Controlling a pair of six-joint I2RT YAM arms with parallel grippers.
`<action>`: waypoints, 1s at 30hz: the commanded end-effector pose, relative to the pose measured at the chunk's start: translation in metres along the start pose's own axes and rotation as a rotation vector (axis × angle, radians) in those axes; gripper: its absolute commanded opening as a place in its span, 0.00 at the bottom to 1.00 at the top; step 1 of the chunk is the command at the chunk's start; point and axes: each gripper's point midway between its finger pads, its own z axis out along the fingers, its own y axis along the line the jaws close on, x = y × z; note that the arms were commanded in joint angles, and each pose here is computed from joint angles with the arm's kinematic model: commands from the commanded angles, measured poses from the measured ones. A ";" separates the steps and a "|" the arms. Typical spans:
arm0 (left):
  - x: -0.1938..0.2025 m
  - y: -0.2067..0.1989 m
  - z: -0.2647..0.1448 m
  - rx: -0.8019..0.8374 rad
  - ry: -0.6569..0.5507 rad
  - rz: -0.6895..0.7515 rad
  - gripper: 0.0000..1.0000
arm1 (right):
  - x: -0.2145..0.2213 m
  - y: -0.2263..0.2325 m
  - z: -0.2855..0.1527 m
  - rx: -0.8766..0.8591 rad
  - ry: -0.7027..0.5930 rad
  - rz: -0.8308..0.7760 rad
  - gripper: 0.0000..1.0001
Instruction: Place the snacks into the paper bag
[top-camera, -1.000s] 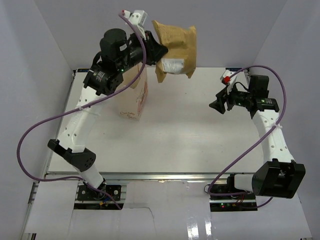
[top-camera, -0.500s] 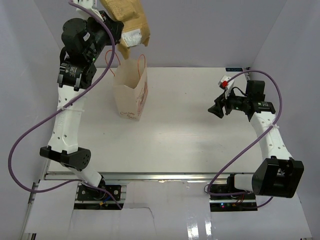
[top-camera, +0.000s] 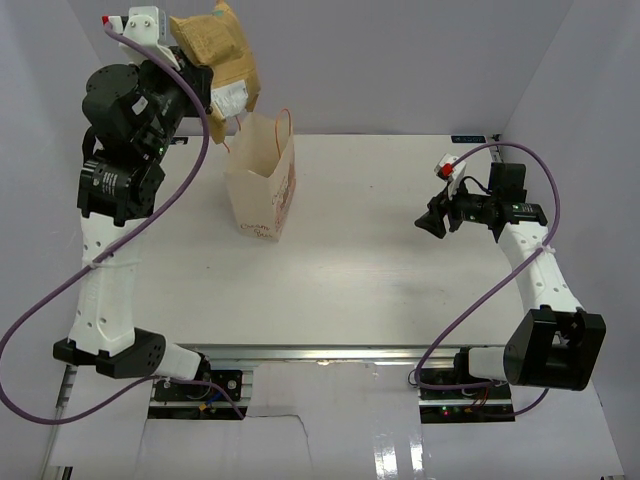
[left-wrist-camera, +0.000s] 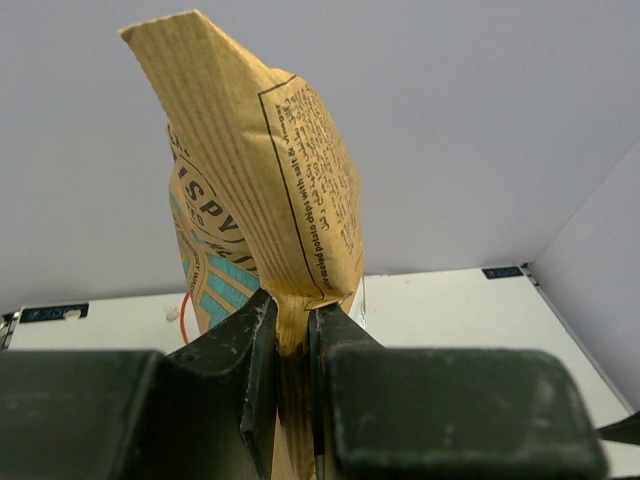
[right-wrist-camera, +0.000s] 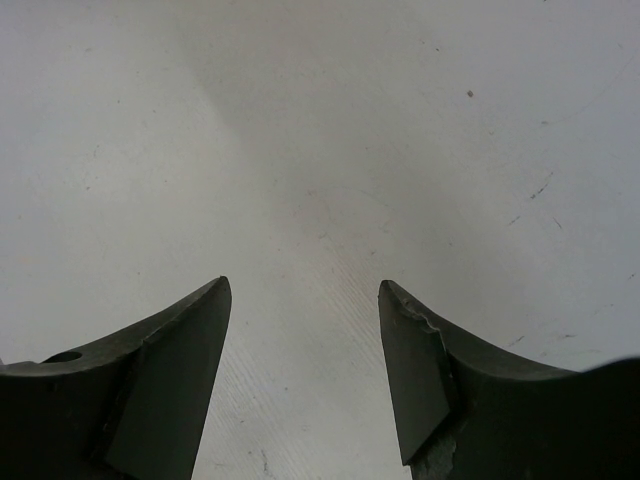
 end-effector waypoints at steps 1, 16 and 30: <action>-0.001 0.006 -0.024 -0.016 0.005 0.023 0.00 | 0.000 -0.001 0.002 0.002 -0.005 -0.006 0.67; 0.086 -0.007 -0.026 0.056 0.271 -0.064 0.00 | 0.011 0.000 0.005 -0.008 0.015 0.018 0.67; 0.128 -0.003 -0.012 0.035 0.380 -0.089 0.09 | 0.019 0.002 0.009 -0.016 0.023 0.039 0.67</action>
